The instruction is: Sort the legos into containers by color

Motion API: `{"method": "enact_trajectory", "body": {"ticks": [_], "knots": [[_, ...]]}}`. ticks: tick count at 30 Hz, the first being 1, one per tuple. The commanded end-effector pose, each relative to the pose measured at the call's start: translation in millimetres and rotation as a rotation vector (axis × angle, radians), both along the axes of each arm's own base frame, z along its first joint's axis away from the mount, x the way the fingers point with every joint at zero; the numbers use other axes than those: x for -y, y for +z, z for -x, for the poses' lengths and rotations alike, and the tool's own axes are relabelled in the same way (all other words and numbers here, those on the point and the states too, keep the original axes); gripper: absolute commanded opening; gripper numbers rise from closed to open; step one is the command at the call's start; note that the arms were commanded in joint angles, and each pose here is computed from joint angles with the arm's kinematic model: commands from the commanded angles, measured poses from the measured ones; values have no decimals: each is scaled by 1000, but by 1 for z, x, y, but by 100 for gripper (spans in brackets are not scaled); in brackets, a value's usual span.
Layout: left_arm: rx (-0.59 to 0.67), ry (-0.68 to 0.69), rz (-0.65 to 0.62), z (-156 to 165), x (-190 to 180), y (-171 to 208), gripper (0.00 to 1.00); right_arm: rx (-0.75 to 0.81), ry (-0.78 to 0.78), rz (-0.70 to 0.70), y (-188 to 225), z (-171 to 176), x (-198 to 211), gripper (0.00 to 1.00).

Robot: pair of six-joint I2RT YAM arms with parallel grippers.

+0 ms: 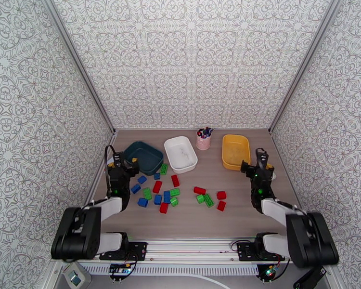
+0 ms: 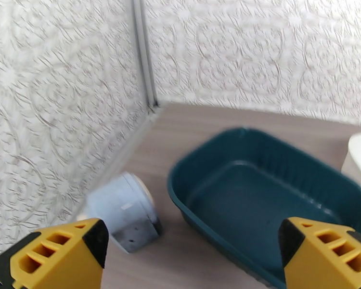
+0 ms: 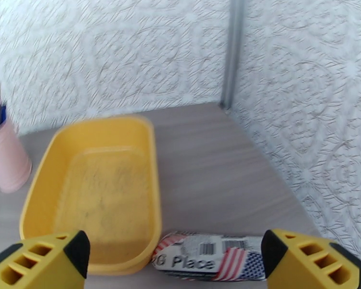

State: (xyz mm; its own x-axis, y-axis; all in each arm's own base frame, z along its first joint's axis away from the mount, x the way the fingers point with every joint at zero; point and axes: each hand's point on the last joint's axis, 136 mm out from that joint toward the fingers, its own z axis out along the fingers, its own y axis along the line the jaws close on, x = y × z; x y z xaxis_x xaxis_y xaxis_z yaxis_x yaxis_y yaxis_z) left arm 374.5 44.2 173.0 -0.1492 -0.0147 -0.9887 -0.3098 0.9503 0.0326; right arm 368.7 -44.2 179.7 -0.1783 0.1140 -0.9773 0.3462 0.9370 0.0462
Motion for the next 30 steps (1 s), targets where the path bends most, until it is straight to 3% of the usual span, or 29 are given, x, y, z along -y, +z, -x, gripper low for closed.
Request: {"method": "enact_trajectory", "body": {"ticks": [1, 5, 8, 9, 14, 18, 20, 25, 30], "knots": [[1, 124, 16, 14, -8, 17, 99, -173, -149, -58, -9, 25, 19, 99], [13, 209, 242, 39, -12, 34, 99, -268, -205, -155, -2, 47, 20, 99], [-61, 272, 391, 61, -17, 37, 99, -326, -100, -258, -1, 55, -2, 98], [-91, 262, 432, 67, -14, 36, 99, -344, -57, -289, 0, 57, -11, 93], [-224, 17, 633, 83, 34, 30, 99, -485, 155, -471, -12, 67, -60, 74], [-335, -134, 765, 96, 85, 19, 99, -639, 274, -656, -48, 75, -102, 70], [-370, -215, 786, 99, 117, 15, 99, -707, 298, -663, -64, 81, -118, 71], [-419, -389, 701, 109, 205, 9, 99, -856, 356, -568, -92, 98, -152, 75], [-486, -477, 626, 114, 268, -2, 99, -965, 387, -477, -111, 110, -169, 77]]}}
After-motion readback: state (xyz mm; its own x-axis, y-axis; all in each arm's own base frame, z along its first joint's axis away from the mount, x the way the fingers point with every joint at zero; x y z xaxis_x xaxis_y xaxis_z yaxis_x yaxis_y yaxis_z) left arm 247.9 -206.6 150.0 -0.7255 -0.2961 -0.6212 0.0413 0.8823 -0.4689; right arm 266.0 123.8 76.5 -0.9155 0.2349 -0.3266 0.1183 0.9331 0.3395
